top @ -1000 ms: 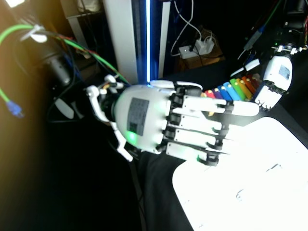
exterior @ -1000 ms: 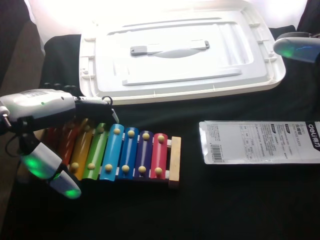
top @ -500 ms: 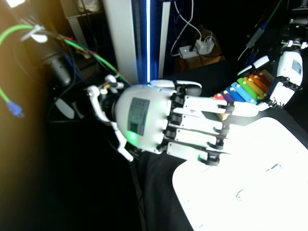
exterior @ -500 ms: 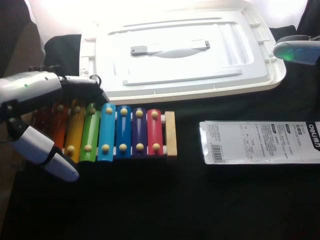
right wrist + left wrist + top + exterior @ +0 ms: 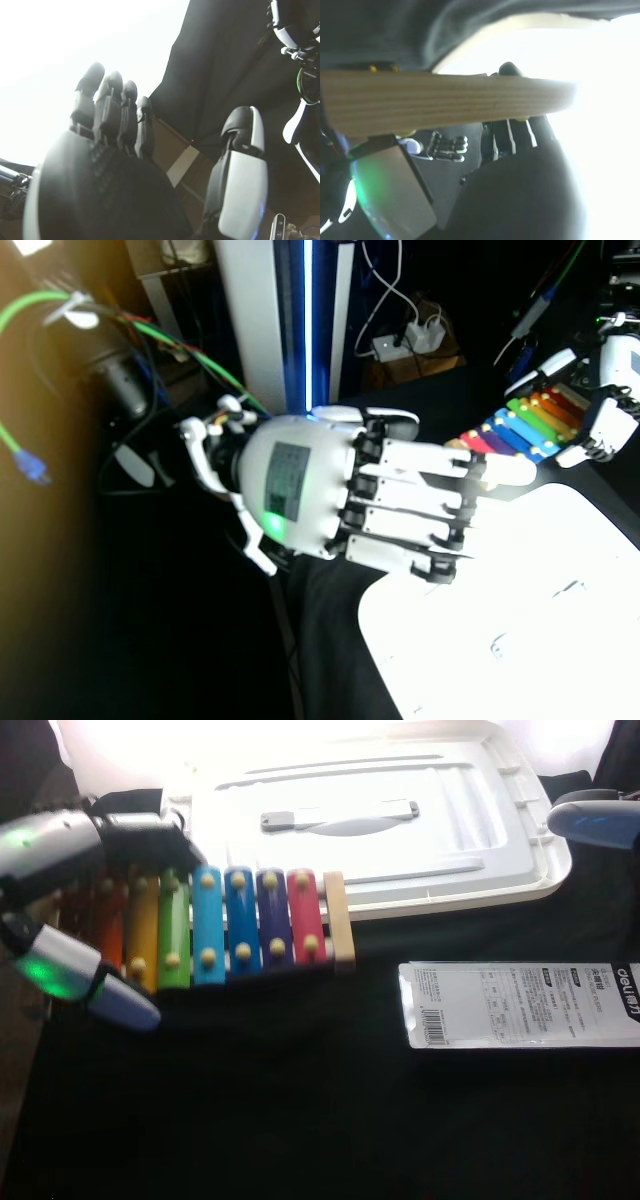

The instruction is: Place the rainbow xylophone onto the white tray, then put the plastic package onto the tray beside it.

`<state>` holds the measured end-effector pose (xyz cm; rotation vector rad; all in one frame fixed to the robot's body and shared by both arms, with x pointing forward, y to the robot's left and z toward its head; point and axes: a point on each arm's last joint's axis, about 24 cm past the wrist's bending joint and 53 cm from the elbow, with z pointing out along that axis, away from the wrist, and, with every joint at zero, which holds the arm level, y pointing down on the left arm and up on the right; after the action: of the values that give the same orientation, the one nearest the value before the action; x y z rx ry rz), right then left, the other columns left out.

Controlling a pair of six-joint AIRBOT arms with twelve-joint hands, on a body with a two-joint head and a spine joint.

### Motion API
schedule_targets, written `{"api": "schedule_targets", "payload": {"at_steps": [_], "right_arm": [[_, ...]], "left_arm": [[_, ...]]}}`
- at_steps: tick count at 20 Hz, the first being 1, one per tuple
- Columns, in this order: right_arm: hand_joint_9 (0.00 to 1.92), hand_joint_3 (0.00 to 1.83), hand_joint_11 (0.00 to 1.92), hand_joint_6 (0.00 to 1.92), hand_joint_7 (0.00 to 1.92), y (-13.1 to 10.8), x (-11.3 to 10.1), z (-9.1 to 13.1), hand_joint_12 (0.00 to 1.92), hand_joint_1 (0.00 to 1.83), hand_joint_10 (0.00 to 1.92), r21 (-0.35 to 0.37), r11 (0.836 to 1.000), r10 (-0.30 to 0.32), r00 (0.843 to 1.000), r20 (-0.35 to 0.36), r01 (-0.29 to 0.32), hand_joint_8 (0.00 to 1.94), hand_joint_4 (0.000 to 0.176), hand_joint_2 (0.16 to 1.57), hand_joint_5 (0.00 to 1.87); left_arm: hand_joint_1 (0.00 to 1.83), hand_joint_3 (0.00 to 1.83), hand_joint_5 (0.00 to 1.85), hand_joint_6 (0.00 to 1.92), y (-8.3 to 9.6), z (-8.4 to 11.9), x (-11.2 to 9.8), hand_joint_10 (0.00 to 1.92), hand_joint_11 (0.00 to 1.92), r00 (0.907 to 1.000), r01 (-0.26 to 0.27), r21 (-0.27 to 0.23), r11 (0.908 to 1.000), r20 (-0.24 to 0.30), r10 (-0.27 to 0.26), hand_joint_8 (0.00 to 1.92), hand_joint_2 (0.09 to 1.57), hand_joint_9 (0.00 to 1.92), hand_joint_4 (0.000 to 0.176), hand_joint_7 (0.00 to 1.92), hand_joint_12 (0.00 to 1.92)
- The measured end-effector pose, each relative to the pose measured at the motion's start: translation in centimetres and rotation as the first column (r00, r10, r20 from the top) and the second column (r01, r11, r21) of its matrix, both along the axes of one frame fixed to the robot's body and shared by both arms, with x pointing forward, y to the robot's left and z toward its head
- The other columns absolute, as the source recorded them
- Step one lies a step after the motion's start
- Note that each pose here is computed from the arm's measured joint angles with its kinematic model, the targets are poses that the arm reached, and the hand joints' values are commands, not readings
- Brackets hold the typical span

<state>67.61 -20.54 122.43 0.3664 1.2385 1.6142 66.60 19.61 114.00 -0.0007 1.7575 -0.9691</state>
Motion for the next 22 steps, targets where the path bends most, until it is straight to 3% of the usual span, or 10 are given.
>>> {"api": "schedule_targets", "payload": {"at_steps": [3,4,6,9,12,14,16,18,19,22], "right_arm": [[0.32,0.00,0.07,0.00,0.36,0.1,0.0,0.0,0.59,0.93,0.00,0.000,1.000,0.001,1.000,0.000,-0.001,0.00,0.074,0.84,0.30],[0.34,0.01,0.11,0.00,0.36,0.1,0.0,0.0,0.59,0.93,0.01,0.001,1.000,0.001,1.000,-0.001,-0.001,0.00,0.064,0.85,0.30],[0.34,0.00,0.11,0.00,0.36,0.1,0.0,-0.1,0.58,0.93,0.00,0.001,1.000,0.002,1.000,-0.001,-0.002,0.00,0.053,0.85,0.29],[0.33,0.00,0.11,0.00,0.35,0.1,0.0,-0.1,0.57,0.93,0.00,0.000,1.000,0.002,1.000,-0.001,-0.002,0.00,0.051,0.84,0.29],[0.33,0.00,0.10,0.00,0.33,0.1,0.0,-0.1,0.56,0.95,0.00,0.001,1.000,0.002,1.000,-0.001,-0.002,0.00,0.056,0.83,0.28],[0.35,0.00,0.10,0.00,0.33,0.1,0.0,-0.1,0.56,0.96,0.01,0.001,1.000,0.002,1.000,-0.001,-0.002,0.00,0.045,0.82,0.28],[0.34,0.00,0.10,0.00,0.34,0.1,0.0,-0.1,0.55,0.96,0.00,0.002,1.000,0.002,1.000,-0.002,-0.002,0.00,0.046,0.82,0.28],[0.35,0.00,0.14,0.00,0.33,0.2,0.0,-0.2,0.49,0.93,0.00,0.003,1.000,0.003,1.000,-0.003,-0.003,0.00,0.033,0.81,0.27],[0.34,0.00,0.12,0.00,0.33,0.2,0.0,-0.2,0.48,0.94,0.00,0.002,1.000,0.004,1.000,-0.003,-0.004,0.00,0.036,0.81,0.28],[0.30,0.01,0.09,0.00,0.33,0.3,0.0,-0.2,0.46,0.97,0.00,0.003,1.000,0.005,1.000,-0.003,-0.005,0.00,0.056,0.83,0.29]], "left_arm": [[1.20,0.00,0.66,1.33,0.9,1.4,1.4,1.61,0.70,0.9987,-0.038,-0.037,0.9986,0.033,0.039,1.42,1.23,0.79,0.000,0.86,1.78],[1.19,0.01,0.63,1.39,1.1,1.7,2.1,1.62,0.70,0.9977,-0.055,-0.054,0.9970,0.038,0.057,1.42,1.24,0.78,0.000,0.85,1.79],[1.32,0.00,0.62,1.38,0.9,2.1,2.9,1.42,0.74,0.9965,-0.065,-0.071,0.9954,0.047,0.068,1.34,1.21,0.86,0.000,0.81,1.69],[1.21,0.00,0.66,1.34,0.4,2.8,4.8,1.61,0.84,0.9942,-0.083,-0.100,0.9915,0.061,0.089,1.37,1.22,0.87,0.000,0.87,1.81],[1.21,0.00,0.71,1.29,0.0,3.5,6.6,1.45,0.89,0.9916,-0.106,-0.113,0.9879,0.061,0.114,1.26,1.20,0.90,0.000,0.93,1.67],[1.18,0.00,0.67,1.35,-0.3,4.1,7.6,1.46,0.74,0.9894,-0.119,-0.132,0.9841,0.067,0.128,1.34,1.22,0.76,0.000,0.85,1.72],[1.18,0.00,0.69,1.34,-0.6,4.6,8.6,1.35,0.74,0.9878,-0.130,-0.140,0.9817,0.068,0.140,1.29,1.22,0.77,0.000,0.87,1.61],[1.18,0.00,0.69,1.34,-0.9,4.8,9.4,1.27,0.73,0.9863,-0.140,-0.142,0.9800,0.067,0.150,1.29,1.22,0.77,0.000,0.86,1.54],[1.17,0.00,0.71,1.31,-1.1,4.7,9.8,1.40,0.61,0.9860,-0.145,-0.142,0.9792,0.063,0.155,1.39,1.23,0.65,0.000,0.81,1.69],[1.17,0.00,0.67,1.37,-1.3,4.2,11.2,1.29,0.70,0.9830,-0.171,-0.139,0.9753,0.041,0.179,1.34,1.23,0.71,0.000,0.83,1.55]]}}
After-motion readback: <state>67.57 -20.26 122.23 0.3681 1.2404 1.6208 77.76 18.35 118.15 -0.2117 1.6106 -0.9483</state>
